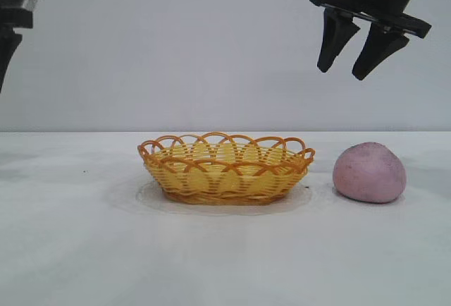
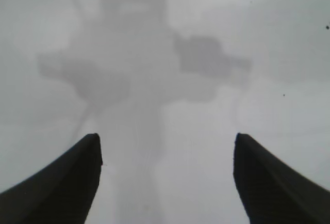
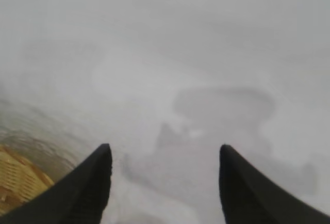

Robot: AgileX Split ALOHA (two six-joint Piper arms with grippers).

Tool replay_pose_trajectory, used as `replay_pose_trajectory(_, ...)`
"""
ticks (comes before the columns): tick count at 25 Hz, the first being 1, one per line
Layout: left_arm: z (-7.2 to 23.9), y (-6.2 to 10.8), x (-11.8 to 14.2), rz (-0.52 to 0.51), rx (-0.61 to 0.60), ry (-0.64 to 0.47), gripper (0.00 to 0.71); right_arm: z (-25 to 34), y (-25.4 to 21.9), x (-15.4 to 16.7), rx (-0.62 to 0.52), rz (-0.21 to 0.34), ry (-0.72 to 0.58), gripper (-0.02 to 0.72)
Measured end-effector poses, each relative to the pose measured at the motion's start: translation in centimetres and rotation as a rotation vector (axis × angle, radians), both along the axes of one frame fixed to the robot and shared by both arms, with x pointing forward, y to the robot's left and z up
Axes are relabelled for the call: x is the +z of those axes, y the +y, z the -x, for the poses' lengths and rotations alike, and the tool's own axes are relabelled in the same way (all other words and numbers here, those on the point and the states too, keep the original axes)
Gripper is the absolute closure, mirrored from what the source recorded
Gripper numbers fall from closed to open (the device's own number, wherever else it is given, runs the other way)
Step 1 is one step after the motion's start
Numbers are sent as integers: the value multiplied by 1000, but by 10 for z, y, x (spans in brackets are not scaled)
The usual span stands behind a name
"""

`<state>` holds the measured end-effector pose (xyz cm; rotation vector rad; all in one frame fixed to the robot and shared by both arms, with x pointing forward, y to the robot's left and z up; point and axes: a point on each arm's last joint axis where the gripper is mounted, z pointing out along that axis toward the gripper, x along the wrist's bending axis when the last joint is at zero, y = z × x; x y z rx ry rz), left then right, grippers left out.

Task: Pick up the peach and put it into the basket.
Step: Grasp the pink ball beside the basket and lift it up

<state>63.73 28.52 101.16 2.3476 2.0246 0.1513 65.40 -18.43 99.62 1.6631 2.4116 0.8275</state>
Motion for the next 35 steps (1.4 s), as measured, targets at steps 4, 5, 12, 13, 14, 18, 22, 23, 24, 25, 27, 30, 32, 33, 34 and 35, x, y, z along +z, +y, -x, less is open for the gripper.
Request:
replay_pose_trajectory(4,26,1,26,2,4,-36,245,1,0,0,3,0,7,310)
replay_pose_trajectory(5,34,2,32,3,9,-45,245,1,0,0,3,0,7,310)
replay_pose_trajectory(12,117,3,45,37,38,-26,245,1,0,0,4,0,9,310)
replay_pose_trajectory(13,129,3,42,38,38,-20,245,1,0,0,5,1,12,310)
replay_pose_trajectory(14,143,4,42,41,39,-28,245,1,0,0,6,1,13,310)
replay_pose_trajectory(18,194,5,37,56,42,-70,245,1,0,0,6,1,13,310)
replay_pose_trajectory(22,242,8,32,61,43,-131,245,1,0,0,6,1,13,310)
replay_pose_trajectory(23,252,8,30,62,43,-142,245,1,0,0,6,1,13,310)
replay_pose_trajectory(24,263,9,29,64,45,-167,245,1,0,0,6,1,13,310)
replay_pose_trajectory(25,274,9,29,67,49,-196,245,1,0,0,6,1,13,310)
replay_pose_trajectory(27,294,10,29,80,61,-263,245,1,0,0,6,1,13,310)
replay_pose_trajectory(30,323,10,33,104,60,-396,245,1,0,0,6,1,13,310)
replay_pose_trajectory(32,343,11,38,121,55,-511,245,1,0,0,6,1,13,310)
replay_pose_trajectory(33,352,11,41,126,53,-573,245,1,0,0,6,1,13,310)
replay_pose_trajectory(34,359,12,41,130,51,-626,245,1,0,0,6,1,13,310)
replay_pose_trajectory(35,367,12,41,134,48,-683,245,1,0,0,6,1,13,310)
